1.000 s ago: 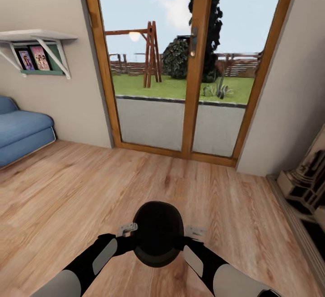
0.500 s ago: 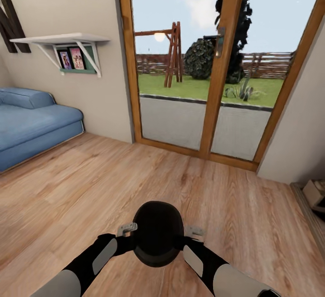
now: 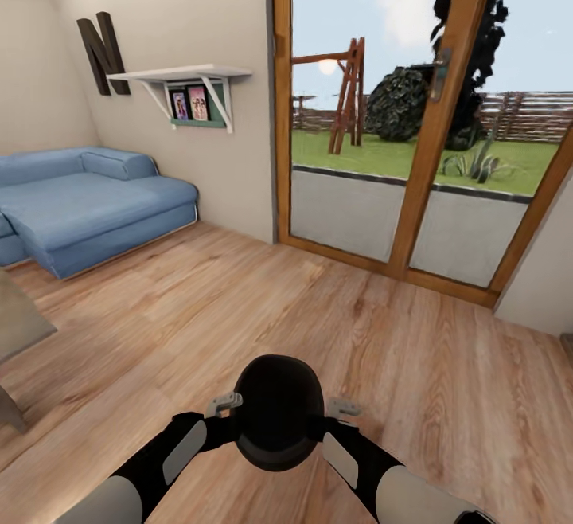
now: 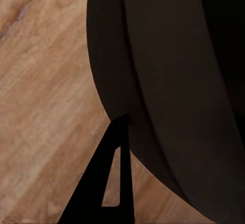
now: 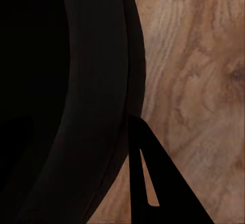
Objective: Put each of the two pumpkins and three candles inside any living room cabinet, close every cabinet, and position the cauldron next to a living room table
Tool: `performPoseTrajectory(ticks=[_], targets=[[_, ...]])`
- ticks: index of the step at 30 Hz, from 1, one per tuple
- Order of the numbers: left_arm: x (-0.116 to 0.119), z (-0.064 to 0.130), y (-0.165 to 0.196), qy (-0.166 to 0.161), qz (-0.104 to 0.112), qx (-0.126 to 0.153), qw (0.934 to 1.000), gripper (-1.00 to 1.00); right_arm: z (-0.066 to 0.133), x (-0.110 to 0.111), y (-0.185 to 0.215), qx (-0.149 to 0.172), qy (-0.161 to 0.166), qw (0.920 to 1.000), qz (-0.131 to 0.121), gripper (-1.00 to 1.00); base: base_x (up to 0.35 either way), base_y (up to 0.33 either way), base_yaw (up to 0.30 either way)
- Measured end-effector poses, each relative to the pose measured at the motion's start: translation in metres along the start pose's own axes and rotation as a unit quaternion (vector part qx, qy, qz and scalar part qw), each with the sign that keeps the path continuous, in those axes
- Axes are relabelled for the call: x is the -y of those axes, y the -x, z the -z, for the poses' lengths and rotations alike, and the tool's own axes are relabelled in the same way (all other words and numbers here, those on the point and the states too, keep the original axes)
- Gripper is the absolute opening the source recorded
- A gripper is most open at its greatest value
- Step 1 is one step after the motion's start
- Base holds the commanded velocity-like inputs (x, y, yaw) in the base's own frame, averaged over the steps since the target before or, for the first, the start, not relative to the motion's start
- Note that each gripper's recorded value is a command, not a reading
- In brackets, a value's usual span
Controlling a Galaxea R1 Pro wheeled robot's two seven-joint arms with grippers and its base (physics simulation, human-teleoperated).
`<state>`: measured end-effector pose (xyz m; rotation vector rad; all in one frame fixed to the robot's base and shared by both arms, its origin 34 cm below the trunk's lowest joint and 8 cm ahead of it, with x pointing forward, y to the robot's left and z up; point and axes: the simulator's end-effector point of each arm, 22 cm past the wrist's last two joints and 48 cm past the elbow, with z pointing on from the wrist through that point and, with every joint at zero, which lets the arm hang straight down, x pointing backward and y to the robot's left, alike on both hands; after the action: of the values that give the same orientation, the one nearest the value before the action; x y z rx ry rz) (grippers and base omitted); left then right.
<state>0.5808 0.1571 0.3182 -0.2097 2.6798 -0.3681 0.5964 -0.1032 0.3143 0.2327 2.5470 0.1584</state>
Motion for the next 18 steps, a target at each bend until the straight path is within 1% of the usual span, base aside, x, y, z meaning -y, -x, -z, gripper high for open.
performPoseTrajectory(ticks=[4, 18], targets=[[0.0001, 0.0002, 0.0001, 0.0, 0.0, 0.0, 1.0, -1.0, 0.0003, 0.0, 0.0003, 0.0, 0.0, 1.0, 0.0, -1.0, -0.076, 0.036, 0.29], [-0.0001, 0.0005, 0.0009, -0.002, 0.0, 0.001, 1.0, -1.0, 0.0008, -0.0007, 0.0014, 0.001, -0.001, 1.0, 0.001, -1.0, -0.003, 0.001, 0.291]])
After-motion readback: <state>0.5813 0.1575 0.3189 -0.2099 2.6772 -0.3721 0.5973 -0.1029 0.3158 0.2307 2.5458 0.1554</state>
